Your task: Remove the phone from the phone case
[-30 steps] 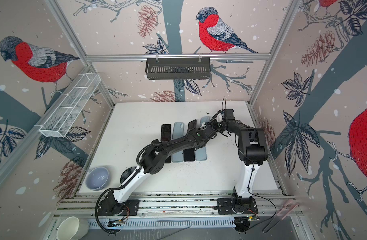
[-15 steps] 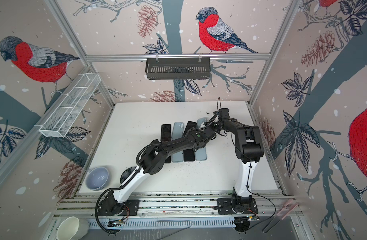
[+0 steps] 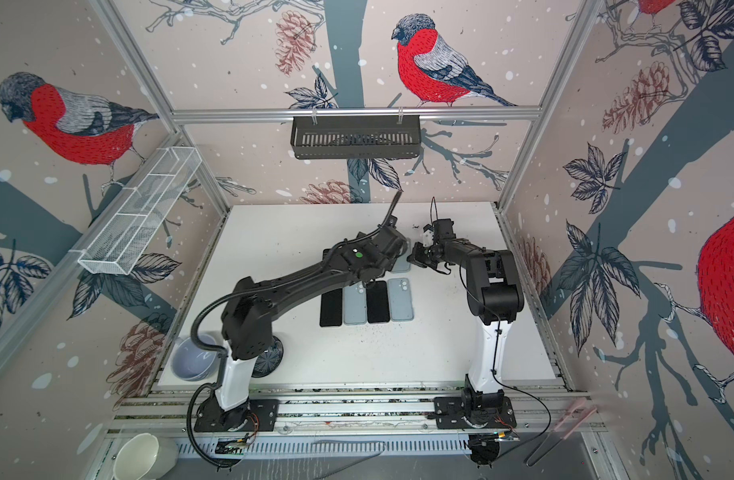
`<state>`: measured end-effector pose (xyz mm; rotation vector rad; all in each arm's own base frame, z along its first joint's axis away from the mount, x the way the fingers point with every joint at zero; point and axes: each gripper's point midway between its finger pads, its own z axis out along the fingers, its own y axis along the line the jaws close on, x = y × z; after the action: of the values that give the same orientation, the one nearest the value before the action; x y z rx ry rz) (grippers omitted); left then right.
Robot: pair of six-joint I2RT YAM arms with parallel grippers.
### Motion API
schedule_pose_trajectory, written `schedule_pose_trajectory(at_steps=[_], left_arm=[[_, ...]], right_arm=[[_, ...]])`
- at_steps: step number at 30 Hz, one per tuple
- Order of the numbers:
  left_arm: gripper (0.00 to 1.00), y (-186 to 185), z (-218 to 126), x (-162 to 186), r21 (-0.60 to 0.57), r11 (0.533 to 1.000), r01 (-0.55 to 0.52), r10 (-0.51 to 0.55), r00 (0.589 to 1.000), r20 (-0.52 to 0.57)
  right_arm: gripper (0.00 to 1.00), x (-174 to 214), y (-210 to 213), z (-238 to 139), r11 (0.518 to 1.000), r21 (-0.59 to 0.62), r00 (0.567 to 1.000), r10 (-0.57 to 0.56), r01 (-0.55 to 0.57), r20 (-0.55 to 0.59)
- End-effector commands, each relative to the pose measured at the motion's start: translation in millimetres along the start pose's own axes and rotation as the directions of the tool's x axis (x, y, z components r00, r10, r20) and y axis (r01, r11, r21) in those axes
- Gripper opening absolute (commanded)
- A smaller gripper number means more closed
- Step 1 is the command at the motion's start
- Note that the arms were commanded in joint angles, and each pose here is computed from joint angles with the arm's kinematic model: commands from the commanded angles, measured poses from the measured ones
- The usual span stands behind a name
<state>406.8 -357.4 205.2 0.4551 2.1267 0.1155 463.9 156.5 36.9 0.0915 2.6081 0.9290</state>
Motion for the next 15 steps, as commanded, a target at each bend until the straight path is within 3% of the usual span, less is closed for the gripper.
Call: schedule_pose_trajectory(at_steps=[1, 7, 15], left_arm=[[0.9, 17, -14, -9, 0.078, 0.987, 0.144, -0.147, 0.989, 0.034], [0.94, 64, -36, 8, 0.069, 0.97, 0.234, -0.238, 0.969, 0.058], [0.99, 91, -56, 31, 0.067, 0.952, 0.298, -0.303, 0.95, 0.072]], right_arm=[[0.0, 4, -1, 5, 1.0, 0.008, 1.0, -0.02, 0.021, -0.013], [0.0, 3, -8, 12, 0.995, 0.067, 0.996, -0.076, 0.079, -0.052], [0.0, 7, -12, 20, 0.991, 0.082, 0.991, -0.099, 0.106, -0.085]])
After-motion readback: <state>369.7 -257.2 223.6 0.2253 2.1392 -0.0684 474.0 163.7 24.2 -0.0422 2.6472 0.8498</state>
